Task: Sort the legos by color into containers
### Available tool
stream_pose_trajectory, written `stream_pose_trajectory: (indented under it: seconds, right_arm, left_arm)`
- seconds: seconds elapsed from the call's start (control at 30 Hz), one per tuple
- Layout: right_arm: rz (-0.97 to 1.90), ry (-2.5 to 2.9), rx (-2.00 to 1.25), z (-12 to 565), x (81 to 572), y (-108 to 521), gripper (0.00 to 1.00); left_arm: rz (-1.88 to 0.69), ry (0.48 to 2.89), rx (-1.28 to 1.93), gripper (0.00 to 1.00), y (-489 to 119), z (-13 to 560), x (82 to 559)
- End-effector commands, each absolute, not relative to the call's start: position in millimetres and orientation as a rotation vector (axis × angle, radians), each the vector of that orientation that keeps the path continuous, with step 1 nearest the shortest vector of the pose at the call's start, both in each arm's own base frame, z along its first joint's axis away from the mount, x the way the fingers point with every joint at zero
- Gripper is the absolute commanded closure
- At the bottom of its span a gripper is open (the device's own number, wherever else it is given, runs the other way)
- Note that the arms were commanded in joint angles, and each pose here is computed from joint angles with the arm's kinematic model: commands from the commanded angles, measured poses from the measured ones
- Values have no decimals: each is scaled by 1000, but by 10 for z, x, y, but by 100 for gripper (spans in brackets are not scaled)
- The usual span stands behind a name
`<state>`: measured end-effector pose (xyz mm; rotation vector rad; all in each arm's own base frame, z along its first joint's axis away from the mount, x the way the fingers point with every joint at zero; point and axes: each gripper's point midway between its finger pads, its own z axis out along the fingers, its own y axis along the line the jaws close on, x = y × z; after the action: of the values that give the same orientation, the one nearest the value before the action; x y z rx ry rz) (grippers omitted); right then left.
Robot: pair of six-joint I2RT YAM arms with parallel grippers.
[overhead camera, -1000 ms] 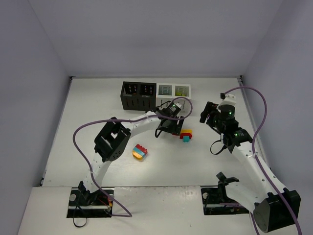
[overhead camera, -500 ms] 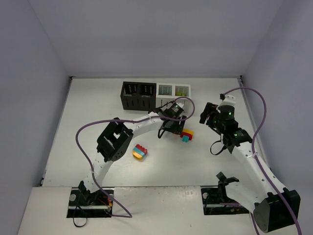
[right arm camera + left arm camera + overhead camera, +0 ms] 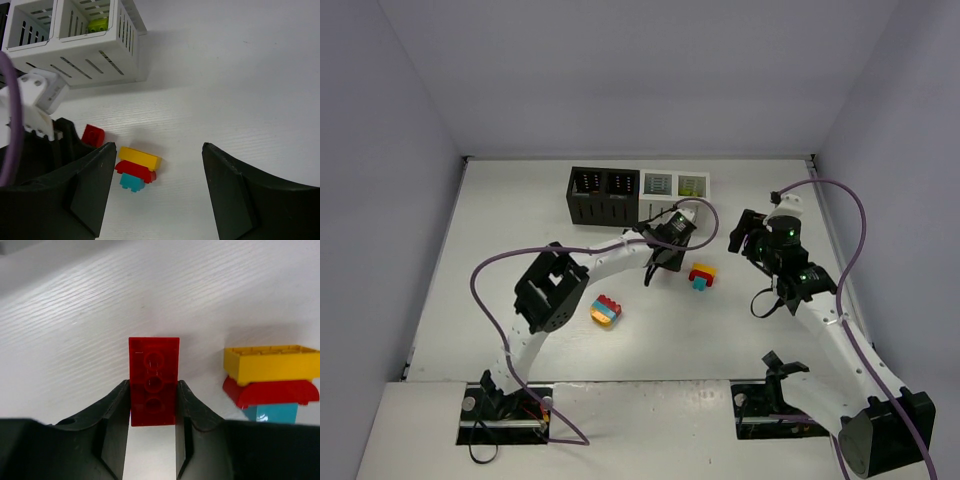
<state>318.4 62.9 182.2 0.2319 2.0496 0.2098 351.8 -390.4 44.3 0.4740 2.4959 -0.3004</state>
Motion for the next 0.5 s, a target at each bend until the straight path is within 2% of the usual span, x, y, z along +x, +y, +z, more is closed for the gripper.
stream_pose_trajectory:
  seconds: [0.0, 0.13, 0.23, 0.47]
  right_arm:
    - [225, 1982, 254, 1991, 3236, 609, 34]
    - [224, 1985, 252, 1991, 3251, 612, 34]
    - [226, 1992, 252, 1983, 3278, 624, 34]
    - [239, 1991, 244, 2000, 3306, 653, 34]
  left_arm:
    - [-303, 2261, 436, 100, -3766, 1574, 3666]
    - [-227, 2139, 399, 100, -3434, 2142, 3824]
    - [-176, 2104, 341, 100, -3128, 2360, 4069]
    - [-124, 2119, 271, 100, -2601, 2450, 4699]
